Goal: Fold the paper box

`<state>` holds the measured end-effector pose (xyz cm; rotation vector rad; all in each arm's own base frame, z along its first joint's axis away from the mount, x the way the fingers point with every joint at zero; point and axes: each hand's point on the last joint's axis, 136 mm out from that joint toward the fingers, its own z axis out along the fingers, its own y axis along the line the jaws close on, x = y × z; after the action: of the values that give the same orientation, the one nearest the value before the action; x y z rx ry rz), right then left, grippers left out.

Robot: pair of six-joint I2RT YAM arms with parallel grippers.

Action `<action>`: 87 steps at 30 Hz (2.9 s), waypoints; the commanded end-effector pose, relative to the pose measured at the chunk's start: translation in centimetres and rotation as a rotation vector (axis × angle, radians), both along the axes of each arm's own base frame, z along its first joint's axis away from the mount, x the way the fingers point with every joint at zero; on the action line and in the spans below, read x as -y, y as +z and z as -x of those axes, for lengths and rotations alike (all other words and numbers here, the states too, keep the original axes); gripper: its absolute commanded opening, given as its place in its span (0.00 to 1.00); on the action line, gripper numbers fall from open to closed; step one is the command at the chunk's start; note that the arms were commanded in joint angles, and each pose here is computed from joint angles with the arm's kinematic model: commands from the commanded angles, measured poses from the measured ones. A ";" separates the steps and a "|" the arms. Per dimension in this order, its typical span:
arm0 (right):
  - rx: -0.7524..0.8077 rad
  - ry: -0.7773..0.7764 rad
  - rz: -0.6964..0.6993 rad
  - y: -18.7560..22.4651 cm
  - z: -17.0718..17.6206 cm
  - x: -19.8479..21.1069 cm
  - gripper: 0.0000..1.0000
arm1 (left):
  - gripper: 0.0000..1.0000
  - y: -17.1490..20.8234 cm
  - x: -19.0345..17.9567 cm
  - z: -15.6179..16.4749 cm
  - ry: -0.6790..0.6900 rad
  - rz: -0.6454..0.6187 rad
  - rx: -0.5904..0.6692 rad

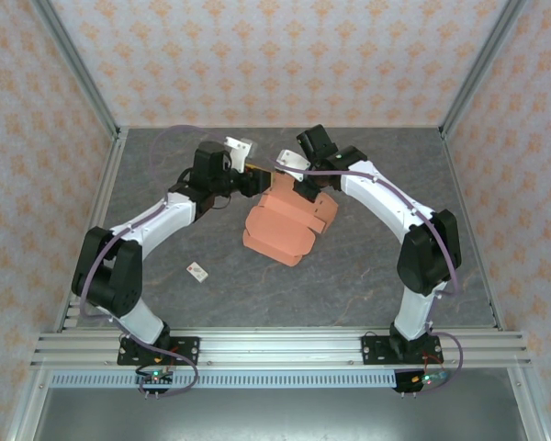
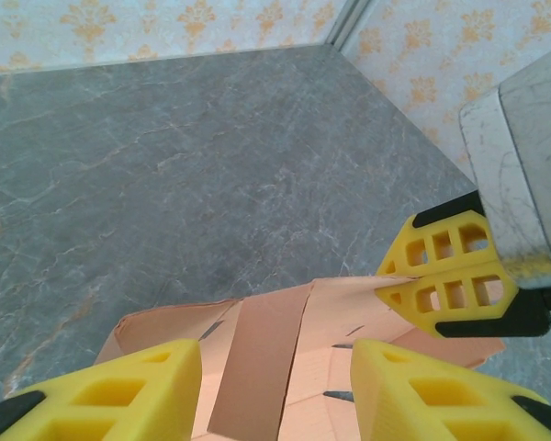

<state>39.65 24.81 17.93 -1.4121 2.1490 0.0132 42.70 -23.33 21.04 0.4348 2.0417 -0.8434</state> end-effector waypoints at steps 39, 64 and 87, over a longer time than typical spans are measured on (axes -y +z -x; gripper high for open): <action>0.019 -0.015 -0.036 1.3 -0.2 -0.9 0.00 | 0.37 -0.4 4.1 0.3 -0.086 0.132 -0.036; 0.144 -0.038 0.198 0.6 -2.4 2.6 0.00 | 0.54 -4.4 -7.7 5.5 0.221 -0.193 -0.054; 0.443 0.138 0.378 -1.6 -4.0 1.2 0.00 | 0.60 -9.0 -6.6 2.7 0.205 -0.209 -0.163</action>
<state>43.19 23.64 14.26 -1.6099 1.8282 -0.5620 39.26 -16.95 11.66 0.2713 2.3052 -0.5919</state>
